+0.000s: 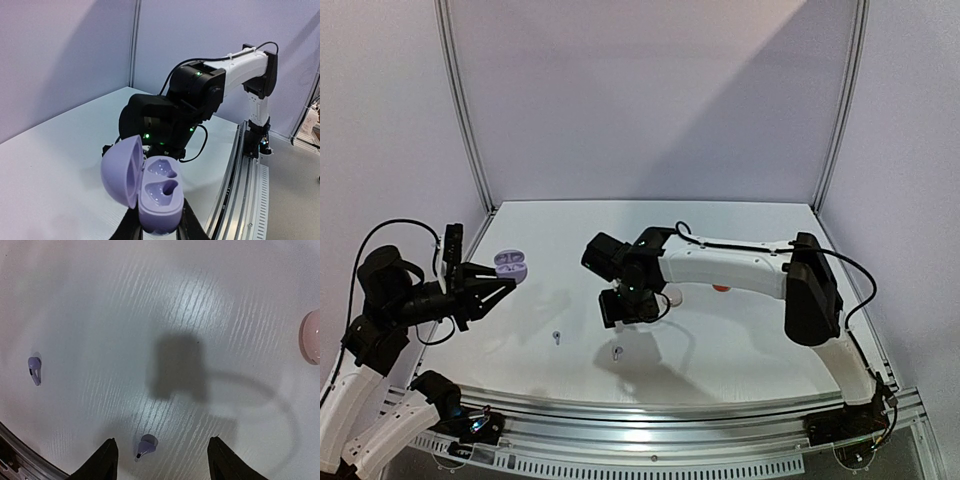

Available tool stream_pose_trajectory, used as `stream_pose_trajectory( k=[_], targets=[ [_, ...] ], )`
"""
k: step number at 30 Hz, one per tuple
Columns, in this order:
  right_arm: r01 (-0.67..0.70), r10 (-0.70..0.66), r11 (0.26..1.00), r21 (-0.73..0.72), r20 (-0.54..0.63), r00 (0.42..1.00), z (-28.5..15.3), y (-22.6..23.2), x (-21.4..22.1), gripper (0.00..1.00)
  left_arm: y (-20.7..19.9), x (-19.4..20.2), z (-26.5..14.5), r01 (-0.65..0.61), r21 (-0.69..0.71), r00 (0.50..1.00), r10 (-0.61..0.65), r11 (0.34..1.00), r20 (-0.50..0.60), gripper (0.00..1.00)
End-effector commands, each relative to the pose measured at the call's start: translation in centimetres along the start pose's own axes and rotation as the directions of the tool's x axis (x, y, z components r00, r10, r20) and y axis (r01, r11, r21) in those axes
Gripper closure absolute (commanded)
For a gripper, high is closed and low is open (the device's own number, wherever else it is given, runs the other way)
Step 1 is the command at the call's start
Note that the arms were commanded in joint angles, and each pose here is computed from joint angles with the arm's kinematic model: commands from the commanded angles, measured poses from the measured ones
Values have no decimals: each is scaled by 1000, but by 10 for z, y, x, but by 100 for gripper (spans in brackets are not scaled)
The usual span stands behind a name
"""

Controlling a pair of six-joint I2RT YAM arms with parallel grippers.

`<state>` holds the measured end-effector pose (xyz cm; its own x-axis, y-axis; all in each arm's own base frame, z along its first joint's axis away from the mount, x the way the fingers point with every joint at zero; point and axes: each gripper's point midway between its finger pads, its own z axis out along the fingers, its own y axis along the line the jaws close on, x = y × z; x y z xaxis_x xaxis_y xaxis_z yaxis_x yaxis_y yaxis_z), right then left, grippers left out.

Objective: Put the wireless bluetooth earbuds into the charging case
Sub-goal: Pick up the right earbud from the corner of the board.

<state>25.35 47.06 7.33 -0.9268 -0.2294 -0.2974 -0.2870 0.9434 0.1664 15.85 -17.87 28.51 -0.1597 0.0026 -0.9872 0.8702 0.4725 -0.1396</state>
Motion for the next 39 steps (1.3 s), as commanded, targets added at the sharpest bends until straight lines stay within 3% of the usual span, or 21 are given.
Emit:
stream_pose_trajectory(
  k=[1,6,12,27,39],
  targets=[
    [-14,10,999,-49,-70,998,8,13,12,39,4,1,-1,12,-16,1000,-12,1000,7,100],
    [-12,3,998,-68,-138,990,28,20,30,47,5,2,-1,16,-16,1000,-16,1000,7,100],
    [19,-21,1000,-11,-202,979,47,13,55,49,6,2,-2,12,-20,1000,-12,1000,7,100],
    [64,-53,997,43,-229,972,55,4,72,68,6,3,-2,14,-19,1000,-13,1000,8,100],
    [72,-64,997,28,-216,974,61,9,68,76,6,4,-2,13,-18,1000,-12,1000,6,100]
  ],
)
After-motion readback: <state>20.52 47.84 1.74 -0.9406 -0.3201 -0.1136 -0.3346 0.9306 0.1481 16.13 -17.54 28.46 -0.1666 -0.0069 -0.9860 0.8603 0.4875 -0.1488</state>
